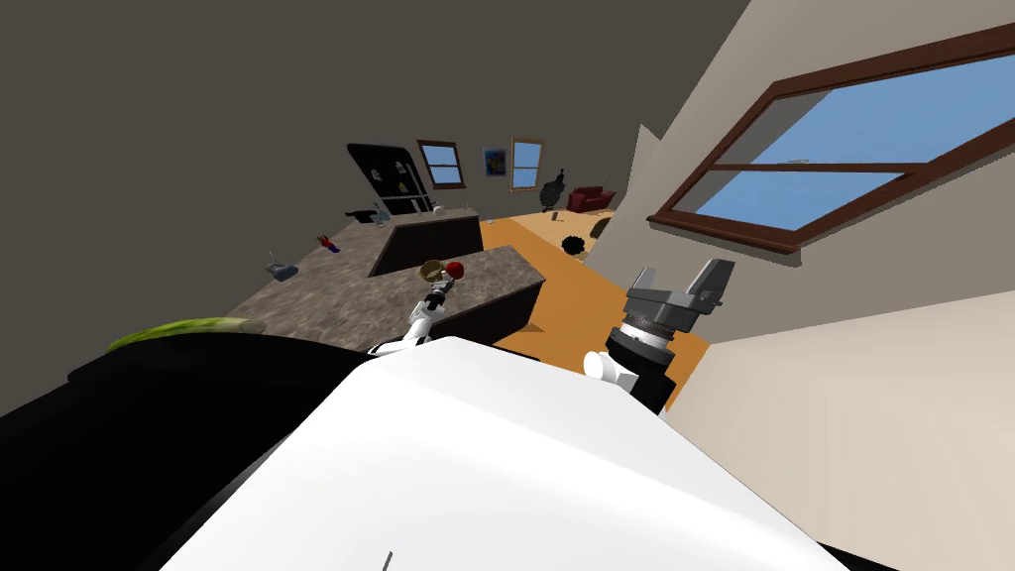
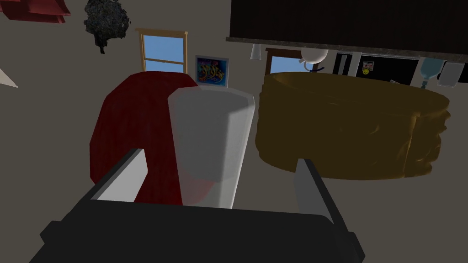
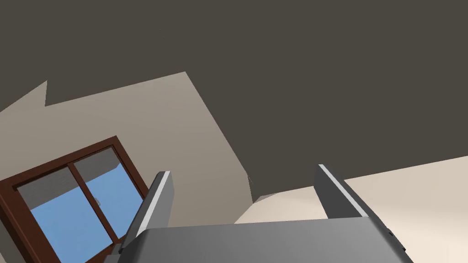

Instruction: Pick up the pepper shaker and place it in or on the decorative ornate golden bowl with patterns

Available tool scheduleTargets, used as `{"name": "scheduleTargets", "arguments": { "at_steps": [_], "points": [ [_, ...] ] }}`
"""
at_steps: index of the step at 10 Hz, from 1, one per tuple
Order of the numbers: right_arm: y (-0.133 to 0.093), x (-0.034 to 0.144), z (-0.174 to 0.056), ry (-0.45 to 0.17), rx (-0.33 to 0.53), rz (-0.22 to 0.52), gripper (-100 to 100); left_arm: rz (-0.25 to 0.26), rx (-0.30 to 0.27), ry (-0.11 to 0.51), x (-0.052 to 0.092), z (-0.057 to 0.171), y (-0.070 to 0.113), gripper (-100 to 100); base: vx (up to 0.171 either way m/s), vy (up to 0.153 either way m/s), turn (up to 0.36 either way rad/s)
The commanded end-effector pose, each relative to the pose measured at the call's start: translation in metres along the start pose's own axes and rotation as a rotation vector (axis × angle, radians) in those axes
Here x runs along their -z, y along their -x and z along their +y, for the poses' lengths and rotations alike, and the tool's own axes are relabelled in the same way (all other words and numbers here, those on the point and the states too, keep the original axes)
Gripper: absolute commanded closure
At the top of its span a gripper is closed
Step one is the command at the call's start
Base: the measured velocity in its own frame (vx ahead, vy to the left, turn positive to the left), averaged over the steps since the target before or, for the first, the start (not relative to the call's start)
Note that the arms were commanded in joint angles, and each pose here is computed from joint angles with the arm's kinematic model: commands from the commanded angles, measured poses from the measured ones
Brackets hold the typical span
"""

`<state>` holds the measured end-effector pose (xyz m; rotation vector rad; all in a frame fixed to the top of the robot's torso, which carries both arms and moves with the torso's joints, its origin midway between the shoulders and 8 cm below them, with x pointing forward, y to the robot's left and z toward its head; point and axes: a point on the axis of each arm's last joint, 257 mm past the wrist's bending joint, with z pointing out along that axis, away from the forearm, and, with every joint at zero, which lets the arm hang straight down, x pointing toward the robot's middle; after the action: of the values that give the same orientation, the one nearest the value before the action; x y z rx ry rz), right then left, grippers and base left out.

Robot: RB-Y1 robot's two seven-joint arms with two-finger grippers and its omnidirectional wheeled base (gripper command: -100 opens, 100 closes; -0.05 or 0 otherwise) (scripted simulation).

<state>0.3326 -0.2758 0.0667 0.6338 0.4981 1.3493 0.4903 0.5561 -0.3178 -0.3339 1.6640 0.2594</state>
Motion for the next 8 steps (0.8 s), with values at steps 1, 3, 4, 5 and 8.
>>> {"name": "scheduleTargets", "arguments": {
  "at_steps": [1, 3, 4, 5, 8],
  "points": [
    [0.0, 0.0, 0.0, 0.0, 0.0, 0.0, 0, 0.012, 0.002, 0.009, 0.001, 0.007, -0.008, -100, -0.019, -0.002, 0.01],
    [0.0, 0.0, 0.0, 0.0, 0.0, 0.0, 0, 0.004, 0.008, 0.051, 0.002, 0.033, -0.004, -100, -0.047, -0.015, -0.22],
    [0.0, 0.0, 0.0, 0.0, 0.0, 0.0, 0, -0.009, 0.012, 0.087, 0.003, 0.057, 0.002, -100, -0.056, -0.023, -0.277],
    [0.0, 0.0, 0.0, 0.0, 0.0, 0.0, 0, 0.007, 0.018, 0.095, 0.005, 0.06, -0.006, -100, -0.043, -0.01, -0.152],
    [0.0, 0.0, 0.0, 0.0, 0.0, 0.0, 0, 0.003, 0.029, 0.136, 0.009, 0.085, -0.004, -100, -0.039, -0.014, -0.131]
  ]
}}
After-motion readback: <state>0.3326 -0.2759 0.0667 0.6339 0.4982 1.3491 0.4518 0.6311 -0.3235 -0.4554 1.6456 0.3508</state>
